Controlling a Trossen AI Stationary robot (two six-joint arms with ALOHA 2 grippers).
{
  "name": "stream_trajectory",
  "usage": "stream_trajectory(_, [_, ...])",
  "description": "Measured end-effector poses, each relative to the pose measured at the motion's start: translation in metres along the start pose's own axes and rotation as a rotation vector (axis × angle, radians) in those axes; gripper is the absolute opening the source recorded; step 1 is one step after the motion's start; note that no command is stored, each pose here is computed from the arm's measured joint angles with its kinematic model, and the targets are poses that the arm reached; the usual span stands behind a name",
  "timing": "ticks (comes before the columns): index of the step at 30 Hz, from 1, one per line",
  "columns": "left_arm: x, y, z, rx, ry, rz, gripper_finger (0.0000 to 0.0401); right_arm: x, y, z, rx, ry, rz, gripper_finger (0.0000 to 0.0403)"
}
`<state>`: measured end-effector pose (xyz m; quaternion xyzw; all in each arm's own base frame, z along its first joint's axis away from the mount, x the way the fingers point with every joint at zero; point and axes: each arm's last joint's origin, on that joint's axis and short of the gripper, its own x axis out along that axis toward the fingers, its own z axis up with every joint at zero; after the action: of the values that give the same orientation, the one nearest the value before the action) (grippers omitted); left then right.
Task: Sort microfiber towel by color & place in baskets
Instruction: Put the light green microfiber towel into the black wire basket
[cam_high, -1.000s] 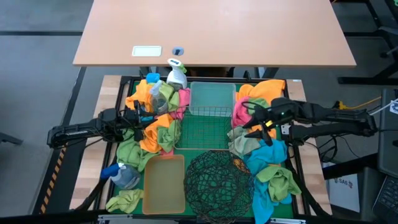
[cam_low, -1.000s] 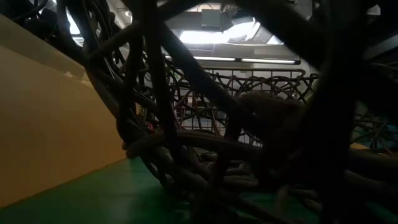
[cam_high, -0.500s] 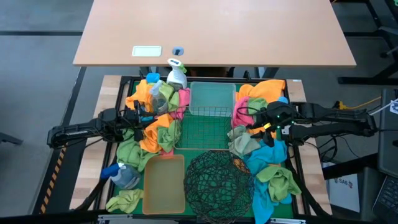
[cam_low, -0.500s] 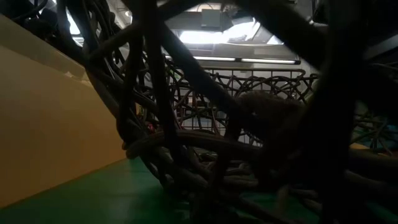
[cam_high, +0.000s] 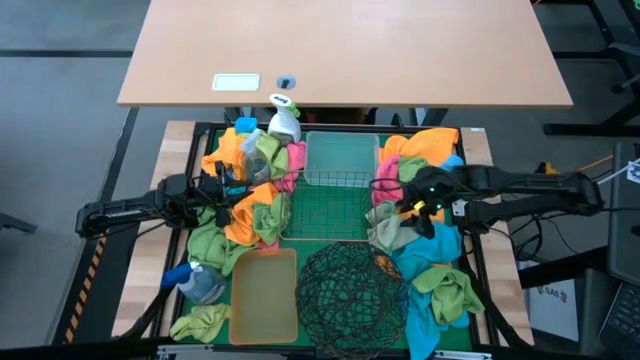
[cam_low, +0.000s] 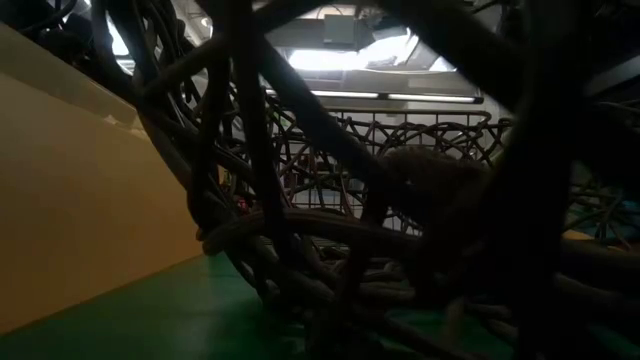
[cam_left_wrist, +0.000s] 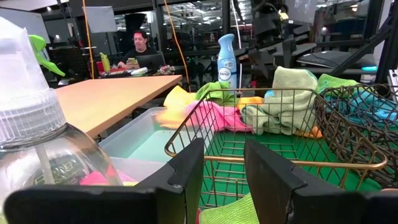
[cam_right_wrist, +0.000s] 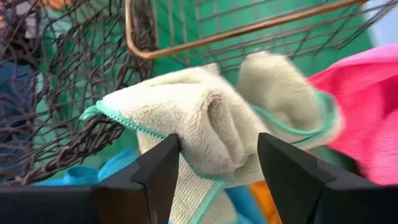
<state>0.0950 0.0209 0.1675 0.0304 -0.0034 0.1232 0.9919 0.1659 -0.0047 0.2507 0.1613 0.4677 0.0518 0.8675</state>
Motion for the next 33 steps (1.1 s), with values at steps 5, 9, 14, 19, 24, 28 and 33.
stream_trajectory(5, [0.0,0.0,0.0,0.0,0.0,-0.001,0.011,0.013,-0.001,0.007,-0.033,0.028,0.043,0.0216])
stream_trajectory(9, [0.0,0.0,0.0,0.0,0.0,0.0,0.011,0.02,-0.003,0.009,-0.043,0.046,0.04,0.0206])
stream_trajectory(14, [0.0,0.0,0.0,0.0,0.0,0.0,0.011,0.019,-0.003,0.009,-0.045,0.041,0.041,0.0138])
stream_trajectory(19, [0.0,0.0,0.0,0.0,0.0,0.0,0.011,0.017,-0.002,0.01,-0.051,0.022,0.043,0.0029])
stream_trajectory(24, [0.0,0.0,0.0,0.0,0.0,0.0,0.011,0.017,-0.002,0.01,-0.048,0.017,0.044,0.0027])
stream_trajectory(28, [0.0,0.0,0.0,0.0,0.0,0.0,0.011,0.017,-0.002,0.01,-0.048,0.017,0.044,0.0033])
stream_trajectory(33, [0.0,0.0,0.0,0.0,0.0,0.0,0.011,0.016,-0.002,0.011,-0.044,0.024,0.043,0.0007])
